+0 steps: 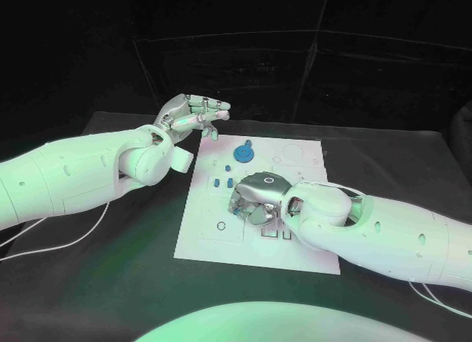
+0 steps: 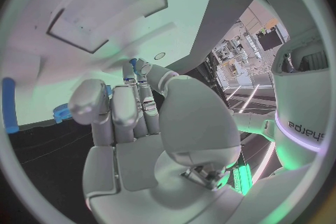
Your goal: Assemble the parts on the task board
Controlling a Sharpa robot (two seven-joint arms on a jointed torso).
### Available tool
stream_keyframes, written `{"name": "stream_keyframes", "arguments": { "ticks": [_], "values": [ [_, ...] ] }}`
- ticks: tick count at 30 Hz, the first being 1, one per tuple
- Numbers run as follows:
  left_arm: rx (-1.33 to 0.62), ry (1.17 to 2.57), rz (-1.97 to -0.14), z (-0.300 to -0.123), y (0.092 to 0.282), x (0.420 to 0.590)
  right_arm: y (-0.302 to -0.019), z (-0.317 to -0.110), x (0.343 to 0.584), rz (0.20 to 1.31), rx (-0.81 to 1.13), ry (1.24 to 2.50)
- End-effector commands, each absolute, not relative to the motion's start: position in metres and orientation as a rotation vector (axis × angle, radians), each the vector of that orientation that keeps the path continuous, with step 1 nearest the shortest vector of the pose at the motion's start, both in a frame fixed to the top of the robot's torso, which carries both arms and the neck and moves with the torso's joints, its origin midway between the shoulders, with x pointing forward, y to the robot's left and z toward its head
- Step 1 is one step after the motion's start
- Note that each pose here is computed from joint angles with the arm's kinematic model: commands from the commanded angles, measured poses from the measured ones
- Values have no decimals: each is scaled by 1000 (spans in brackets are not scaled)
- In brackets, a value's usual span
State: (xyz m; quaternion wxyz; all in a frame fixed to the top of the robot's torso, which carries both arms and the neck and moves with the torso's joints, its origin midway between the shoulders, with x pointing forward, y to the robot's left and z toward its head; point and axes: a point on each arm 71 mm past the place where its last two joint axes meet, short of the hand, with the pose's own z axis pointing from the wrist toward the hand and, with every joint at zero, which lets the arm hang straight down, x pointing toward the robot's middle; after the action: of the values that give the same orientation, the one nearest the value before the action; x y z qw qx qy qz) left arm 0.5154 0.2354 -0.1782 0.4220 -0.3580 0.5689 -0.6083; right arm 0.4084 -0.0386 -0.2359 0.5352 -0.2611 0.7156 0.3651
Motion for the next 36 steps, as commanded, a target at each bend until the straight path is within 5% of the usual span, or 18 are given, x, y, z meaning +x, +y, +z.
{"name": "stream_keyframes", "arguments": {
  "ticks": [1,16,24,36],
  "values": [
    [-893,1424,-1540,-177,235,515,-38,-241,406,847,-657,1721],
    [-896,1433,-1541,-177,235,515,-44,-231,410,885,-551,1587],
    [-898,1436,-1538,-178,236,515,-74,-219,401,935,-452,1544],
    [-899,1440,-1540,-178,236,515,-141,-200,425,696,-374,1680]
  ]
}}
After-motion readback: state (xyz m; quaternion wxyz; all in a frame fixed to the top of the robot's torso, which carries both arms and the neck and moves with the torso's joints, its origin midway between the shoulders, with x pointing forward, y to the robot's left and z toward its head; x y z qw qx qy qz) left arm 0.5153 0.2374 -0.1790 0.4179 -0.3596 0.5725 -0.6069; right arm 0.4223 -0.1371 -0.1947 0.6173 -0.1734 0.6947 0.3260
